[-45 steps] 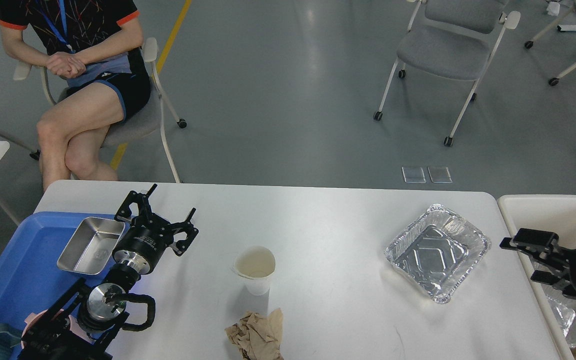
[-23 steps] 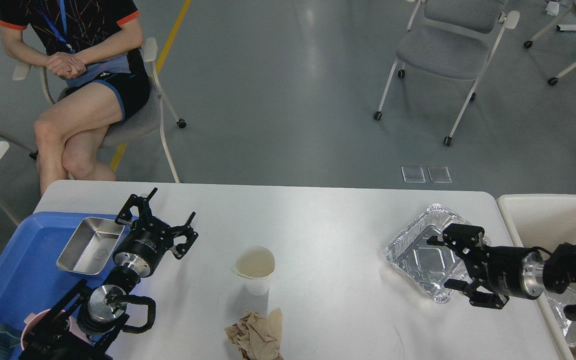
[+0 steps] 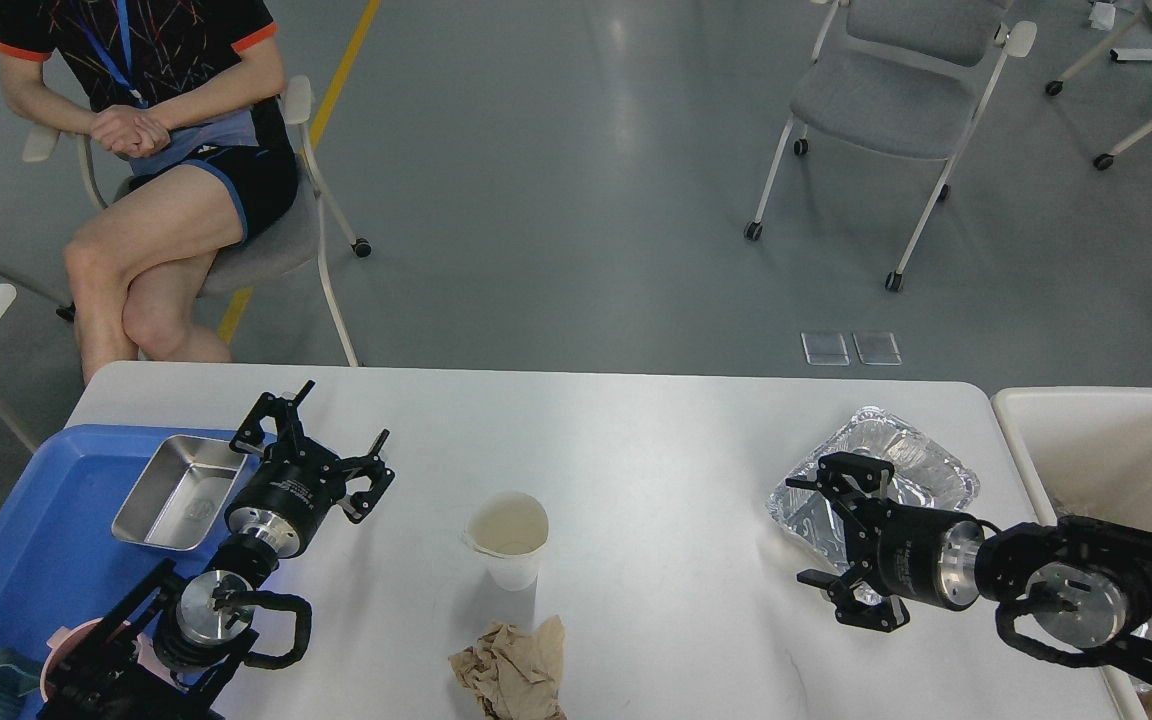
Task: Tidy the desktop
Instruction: 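Reach the right gripper to the foil tray edge and grasp it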
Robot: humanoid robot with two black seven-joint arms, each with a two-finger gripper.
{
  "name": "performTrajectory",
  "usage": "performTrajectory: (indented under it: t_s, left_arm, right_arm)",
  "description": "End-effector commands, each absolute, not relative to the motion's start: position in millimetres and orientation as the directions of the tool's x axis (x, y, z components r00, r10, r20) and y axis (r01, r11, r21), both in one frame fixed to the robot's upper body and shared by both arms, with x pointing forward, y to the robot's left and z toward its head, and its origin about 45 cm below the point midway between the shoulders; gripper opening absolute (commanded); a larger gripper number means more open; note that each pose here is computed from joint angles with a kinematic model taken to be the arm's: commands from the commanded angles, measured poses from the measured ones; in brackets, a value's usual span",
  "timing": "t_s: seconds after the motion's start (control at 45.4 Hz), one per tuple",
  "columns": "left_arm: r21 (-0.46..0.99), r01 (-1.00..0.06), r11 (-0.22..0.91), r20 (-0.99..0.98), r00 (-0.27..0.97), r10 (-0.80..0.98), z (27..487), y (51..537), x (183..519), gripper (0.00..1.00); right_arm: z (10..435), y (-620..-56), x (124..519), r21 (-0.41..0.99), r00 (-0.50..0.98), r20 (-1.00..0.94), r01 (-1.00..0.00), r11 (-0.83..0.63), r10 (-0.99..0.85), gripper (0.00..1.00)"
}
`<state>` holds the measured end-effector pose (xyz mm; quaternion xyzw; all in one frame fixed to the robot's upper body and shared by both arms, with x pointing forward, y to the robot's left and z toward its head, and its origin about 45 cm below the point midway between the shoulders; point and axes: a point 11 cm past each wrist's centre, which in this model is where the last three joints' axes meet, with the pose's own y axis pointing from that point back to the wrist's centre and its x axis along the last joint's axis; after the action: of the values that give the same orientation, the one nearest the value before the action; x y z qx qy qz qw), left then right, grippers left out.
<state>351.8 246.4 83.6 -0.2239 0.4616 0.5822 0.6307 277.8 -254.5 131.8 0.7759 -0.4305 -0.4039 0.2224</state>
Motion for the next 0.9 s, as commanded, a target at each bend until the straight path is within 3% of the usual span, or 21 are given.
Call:
performTrajectory:
  t_s: [0.0,0.44,0.55,0.638,0.881]
  left_arm:
    - [0.262,-0.94,0.22,-0.841,-0.11,0.53,82.8,245.6,351.6,0.97]
    - [0.279,-0.936,0.215,-0.837,-0.127,0.532,76.2,248.1,345.0,0.97]
    - [0.282,-0.936,0.213,-0.837,-0.131,0.532,74.6,248.7,343.3,0.97]
    - [0.282,-0.935,0.213,-0.837,-0.131,0.531,74.6,248.0,343.3,0.97]
    - [0.289,-0.934,0.212,-0.836,-0.138,0.531,71.9,248.7,340.5,0.97]
  right_arm:
    - [108.3,-249.8,278.4,0.734,0.151,-0.467,-0.483,-0.477,-0.871,1.0]
    - [75.5,-265.1,286.0,0.802,0.02,-0.362,-0.503,-0.323,-0.932,0.97]
    - [71.9,-271.7,285.4,0.808,0.03,-0.331,-0.507,-0.3,-0.943,0.82]
    - [71.0,-273.5,285.4,0.808,0.075,-0.292,-0.515,-0.288,-0.954,0.6]
    - [71.6,-272.1,285.9,0.801,0.116,-0.271,-0.523,-0.291,-0.956,0.18]
